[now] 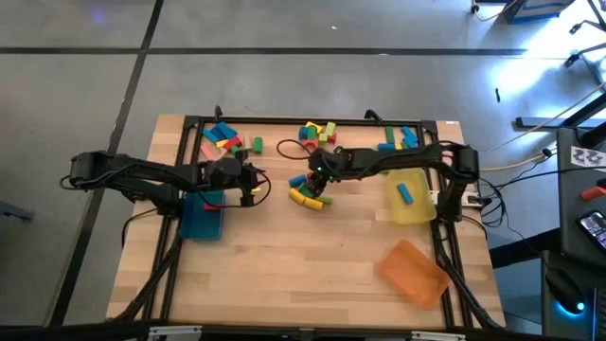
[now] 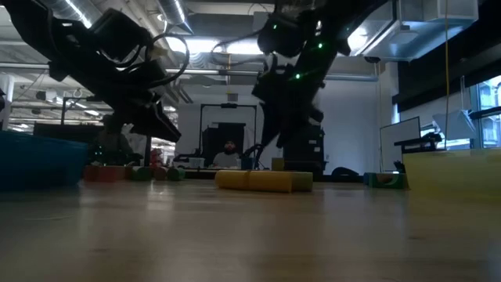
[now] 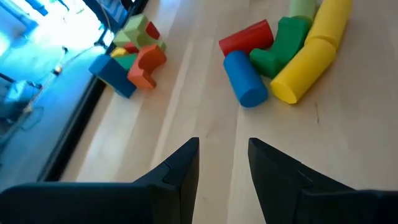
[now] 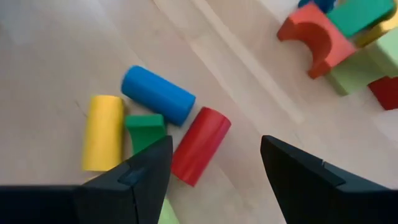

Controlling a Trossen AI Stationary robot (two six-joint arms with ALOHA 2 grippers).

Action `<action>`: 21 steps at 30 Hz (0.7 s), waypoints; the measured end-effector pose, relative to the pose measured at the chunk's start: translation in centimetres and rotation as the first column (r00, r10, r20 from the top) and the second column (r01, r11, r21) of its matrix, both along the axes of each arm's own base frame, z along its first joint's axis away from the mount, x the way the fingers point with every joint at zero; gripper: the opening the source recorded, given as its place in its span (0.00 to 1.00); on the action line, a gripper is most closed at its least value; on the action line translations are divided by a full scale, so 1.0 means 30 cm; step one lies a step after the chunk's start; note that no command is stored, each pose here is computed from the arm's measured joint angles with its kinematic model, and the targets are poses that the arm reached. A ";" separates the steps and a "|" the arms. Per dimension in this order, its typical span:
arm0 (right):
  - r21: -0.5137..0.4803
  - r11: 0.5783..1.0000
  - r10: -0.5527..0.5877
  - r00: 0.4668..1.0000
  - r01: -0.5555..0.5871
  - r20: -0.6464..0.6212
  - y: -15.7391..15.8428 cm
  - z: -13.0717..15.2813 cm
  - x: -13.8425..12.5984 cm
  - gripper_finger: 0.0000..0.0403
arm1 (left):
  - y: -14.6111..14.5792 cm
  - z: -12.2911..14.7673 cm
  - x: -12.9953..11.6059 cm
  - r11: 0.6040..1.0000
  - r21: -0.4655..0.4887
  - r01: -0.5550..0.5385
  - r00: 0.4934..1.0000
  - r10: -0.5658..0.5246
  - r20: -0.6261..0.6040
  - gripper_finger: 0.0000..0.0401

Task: Sort blocks by size
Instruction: Put the red cylindrical block into the orange bin

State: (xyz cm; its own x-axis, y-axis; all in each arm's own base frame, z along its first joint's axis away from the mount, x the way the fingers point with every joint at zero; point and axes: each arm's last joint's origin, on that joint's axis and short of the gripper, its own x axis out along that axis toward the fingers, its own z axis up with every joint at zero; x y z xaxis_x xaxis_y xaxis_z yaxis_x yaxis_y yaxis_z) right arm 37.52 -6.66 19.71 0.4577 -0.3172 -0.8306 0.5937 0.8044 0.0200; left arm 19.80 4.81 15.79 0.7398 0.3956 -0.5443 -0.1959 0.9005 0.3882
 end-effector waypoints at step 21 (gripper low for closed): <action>0.024 1.000 -0.004 0.997 0.006 -0.080 -0.006 -0.160 0.045 0.60 | -0.001 -0.007 -0.005 1.000 -0.022 -0.013 1.000 0.012 -0.017 0.31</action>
